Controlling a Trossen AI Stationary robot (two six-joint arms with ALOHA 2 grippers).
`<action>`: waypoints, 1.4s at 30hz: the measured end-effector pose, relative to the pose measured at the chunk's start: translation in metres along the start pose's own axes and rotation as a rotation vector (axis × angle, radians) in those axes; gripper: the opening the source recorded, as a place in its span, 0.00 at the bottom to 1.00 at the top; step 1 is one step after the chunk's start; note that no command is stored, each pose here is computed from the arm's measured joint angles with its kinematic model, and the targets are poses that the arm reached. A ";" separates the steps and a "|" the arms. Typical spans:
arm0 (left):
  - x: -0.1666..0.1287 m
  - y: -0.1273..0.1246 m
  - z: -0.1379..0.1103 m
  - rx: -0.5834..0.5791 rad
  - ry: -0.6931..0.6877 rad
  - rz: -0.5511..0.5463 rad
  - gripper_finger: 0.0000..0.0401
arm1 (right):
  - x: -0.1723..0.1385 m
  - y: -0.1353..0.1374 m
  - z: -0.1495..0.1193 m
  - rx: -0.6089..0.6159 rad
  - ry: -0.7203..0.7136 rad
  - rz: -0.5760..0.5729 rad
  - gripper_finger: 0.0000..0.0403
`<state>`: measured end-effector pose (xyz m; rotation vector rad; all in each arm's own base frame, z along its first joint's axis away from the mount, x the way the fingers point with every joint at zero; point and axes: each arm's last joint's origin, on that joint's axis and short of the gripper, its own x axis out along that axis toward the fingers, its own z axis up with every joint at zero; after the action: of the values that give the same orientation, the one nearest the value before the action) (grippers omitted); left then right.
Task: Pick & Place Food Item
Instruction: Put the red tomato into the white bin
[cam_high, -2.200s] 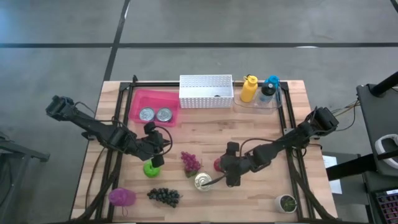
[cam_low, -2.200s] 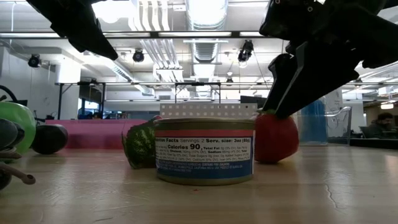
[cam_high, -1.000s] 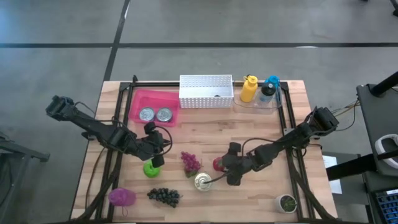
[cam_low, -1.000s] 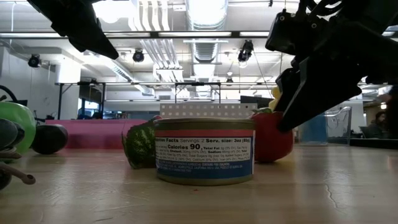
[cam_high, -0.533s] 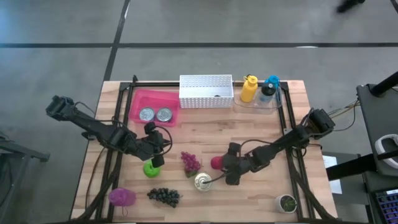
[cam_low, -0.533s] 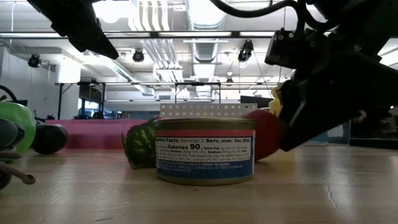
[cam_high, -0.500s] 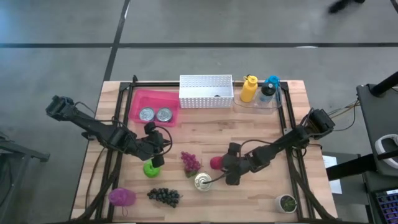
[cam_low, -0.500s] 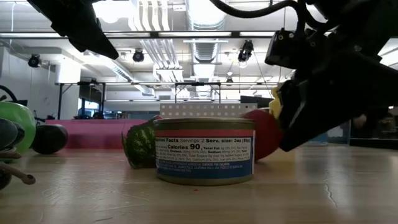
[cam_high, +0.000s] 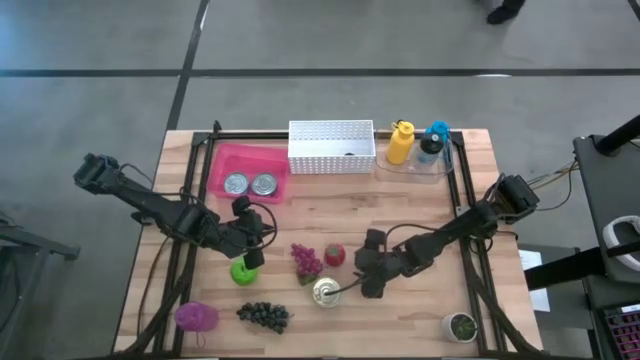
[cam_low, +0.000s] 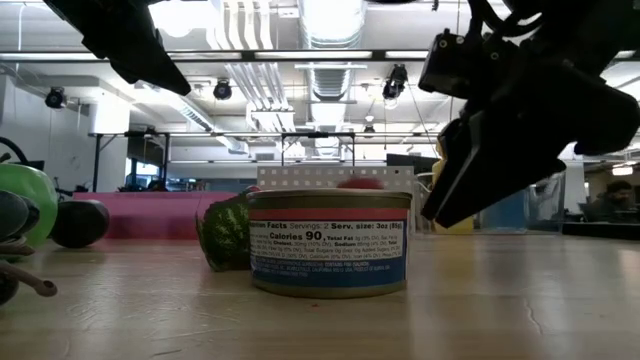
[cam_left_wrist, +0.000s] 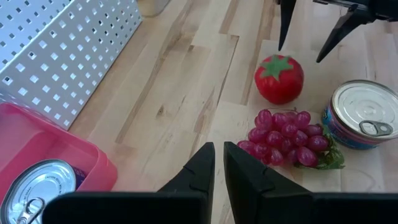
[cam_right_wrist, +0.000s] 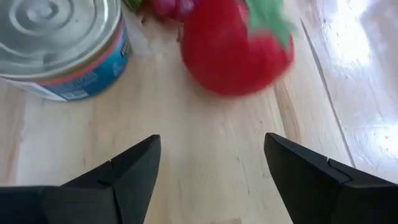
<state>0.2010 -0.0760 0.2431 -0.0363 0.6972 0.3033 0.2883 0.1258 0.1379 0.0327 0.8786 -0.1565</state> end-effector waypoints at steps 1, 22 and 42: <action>0.000 0.000 0.000 0.000 0.000 0.000 0.10 | -0.001 0.000 0.001 -0.006 -0.004 0.002 0.70; 0.000 0.000 0.000 0.000 0.000 0.000 0.10 | -0.004 0.004 0.011 -0.013 -0.030 0.014 0.69; 0.000 0.000 0.000 0.000 0.000 0.000 0.10 | -0.004 0.004 0.011 -0.012 -0.031 0.016 0.63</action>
<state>0.2009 -0.0759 0.2430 -0.0360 0.6977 0.3035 0.2946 0.1288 0.1483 0.0259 0.8484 -0.1367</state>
